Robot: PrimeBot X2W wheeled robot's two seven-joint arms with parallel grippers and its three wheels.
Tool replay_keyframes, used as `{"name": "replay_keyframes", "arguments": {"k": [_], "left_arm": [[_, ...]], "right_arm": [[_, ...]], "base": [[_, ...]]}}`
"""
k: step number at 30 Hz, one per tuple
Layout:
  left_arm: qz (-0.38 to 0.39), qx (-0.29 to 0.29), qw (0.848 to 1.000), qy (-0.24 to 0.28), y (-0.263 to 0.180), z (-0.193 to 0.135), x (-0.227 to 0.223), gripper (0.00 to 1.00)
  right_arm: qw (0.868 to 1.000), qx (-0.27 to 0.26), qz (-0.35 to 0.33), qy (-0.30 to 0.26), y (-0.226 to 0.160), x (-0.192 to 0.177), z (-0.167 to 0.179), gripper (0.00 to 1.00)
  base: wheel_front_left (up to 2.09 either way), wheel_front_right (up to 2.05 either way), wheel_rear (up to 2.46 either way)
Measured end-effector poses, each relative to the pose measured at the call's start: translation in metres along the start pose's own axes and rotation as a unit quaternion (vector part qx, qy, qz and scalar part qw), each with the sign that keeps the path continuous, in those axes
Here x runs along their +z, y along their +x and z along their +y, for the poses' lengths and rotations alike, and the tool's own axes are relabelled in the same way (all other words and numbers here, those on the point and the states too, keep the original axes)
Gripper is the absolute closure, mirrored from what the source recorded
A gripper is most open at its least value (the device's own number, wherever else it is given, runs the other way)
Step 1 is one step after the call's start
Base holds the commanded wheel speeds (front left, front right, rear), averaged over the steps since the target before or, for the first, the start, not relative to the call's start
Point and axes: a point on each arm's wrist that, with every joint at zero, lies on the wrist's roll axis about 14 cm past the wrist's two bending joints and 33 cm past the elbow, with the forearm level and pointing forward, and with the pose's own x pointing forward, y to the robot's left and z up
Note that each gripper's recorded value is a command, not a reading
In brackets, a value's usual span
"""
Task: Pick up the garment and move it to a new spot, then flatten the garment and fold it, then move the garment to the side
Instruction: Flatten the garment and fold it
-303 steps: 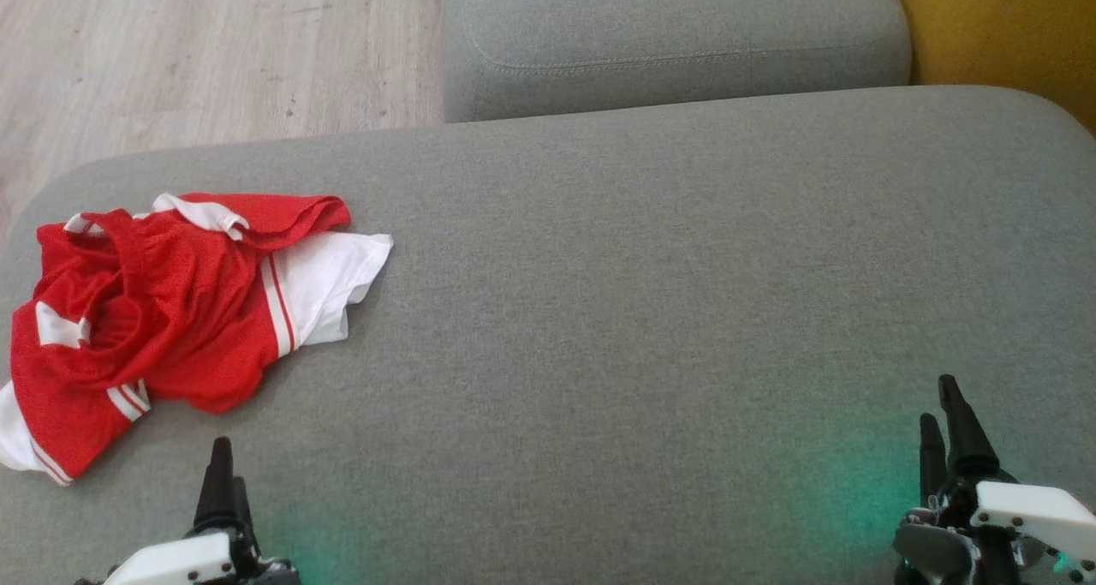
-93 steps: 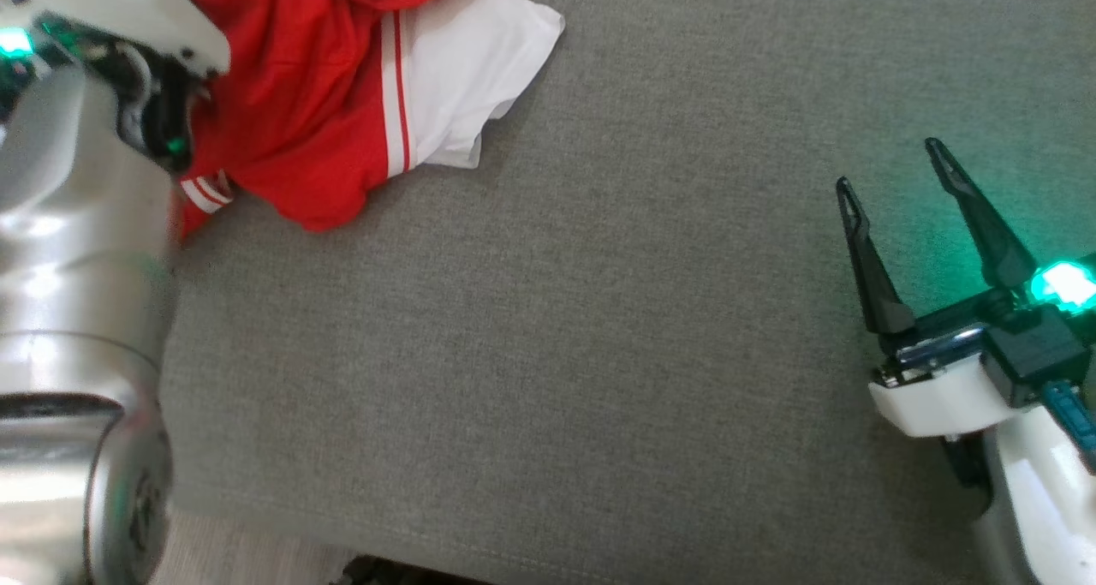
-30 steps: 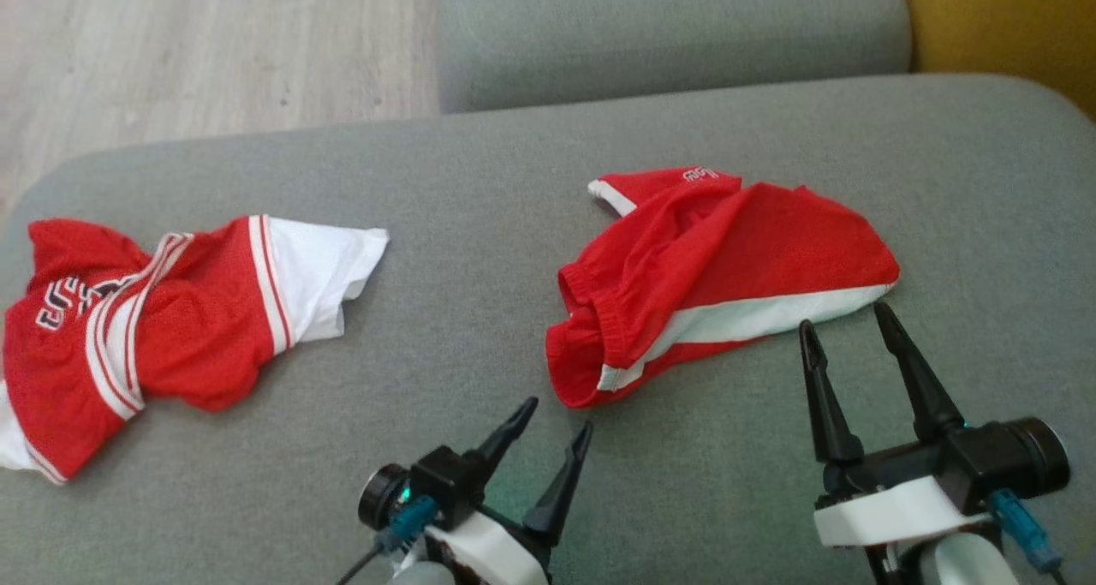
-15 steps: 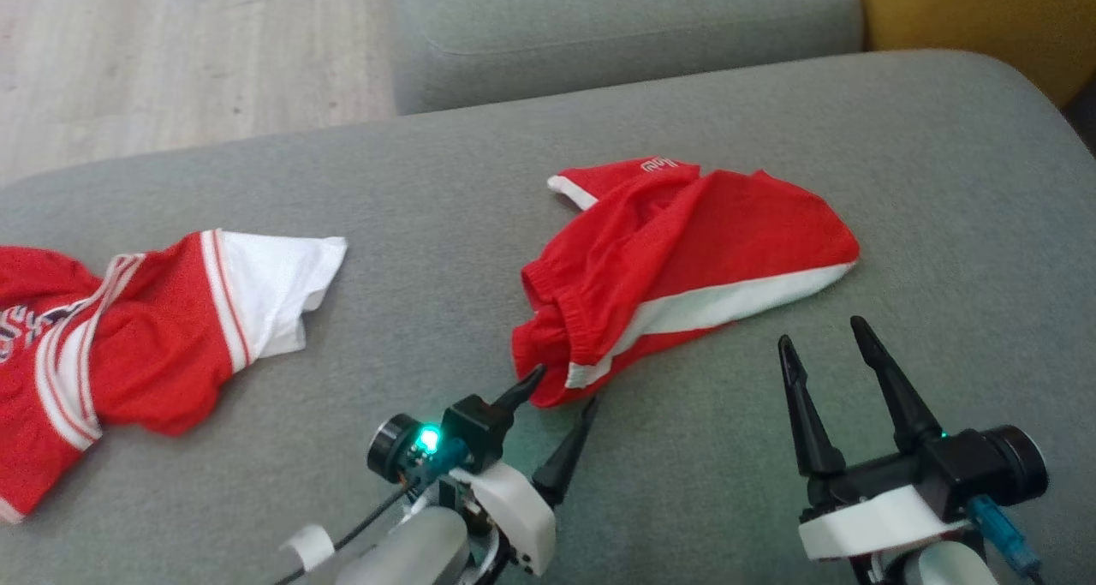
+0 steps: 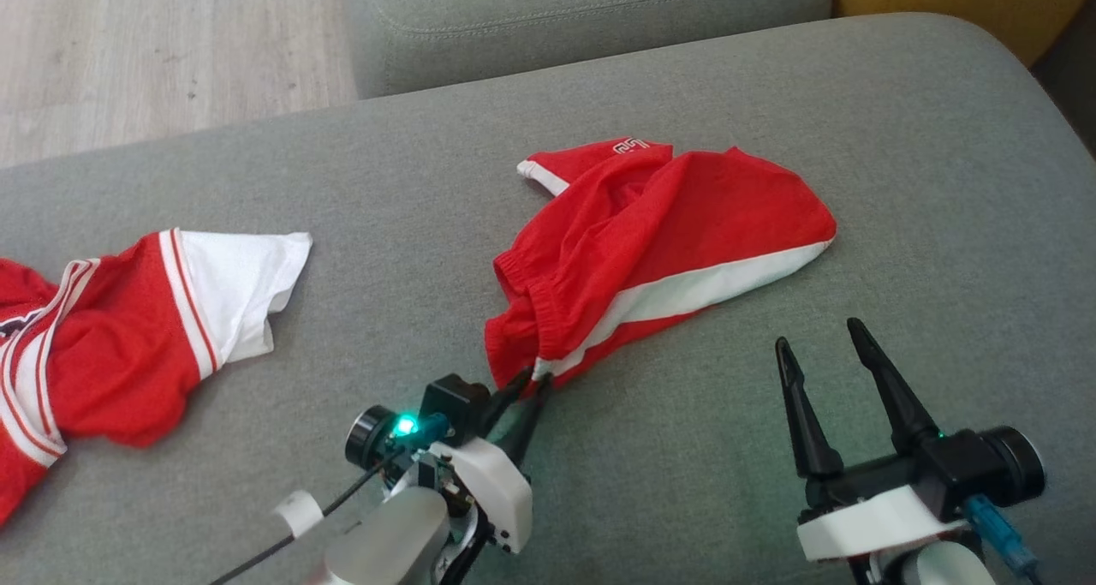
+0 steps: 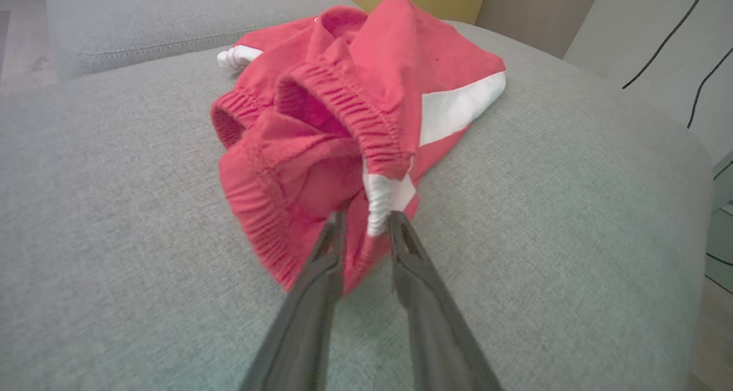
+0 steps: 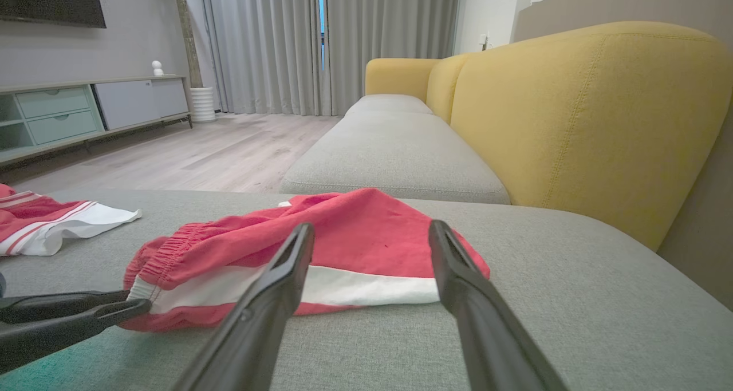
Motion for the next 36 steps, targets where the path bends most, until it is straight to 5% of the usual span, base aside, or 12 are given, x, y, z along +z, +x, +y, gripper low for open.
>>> {"name": "replay_keyframes", "arguments": {"k": [1,10,18,36], "left_arm": [[-0.002,0.0,1.0,-0.006,0.0,0.0,0.0,1.0],[-0.044,0.013,0.998,-0.041,-0.007,0.008,0.017,1.0],[-0.126,0.101,0.984,-0.069,-0.044,0.062,0.05,1.0],[-0.138,0.198,0.967,-0.085,-0.104,0.111,0.028,1.0]], "right_arm": [[1.0,0.001,0.0,0.0,0.0,0.0,0.0,0.0],[1.0,0.009,-0.005,0.0,0.004,0.002,0.004,0.0],[0.999,0.03,0.011,0.008,0.007,-0.008,0.017,0.0],[0.988,0.028,0.145,0.045,0.0,-0.09,0.019,0.0]], "base": [[0.0,0.0,0.0],[0.0,0.0,0.0],[0.0,0.0,0.0],[0.0,0.0,0.0]]}}
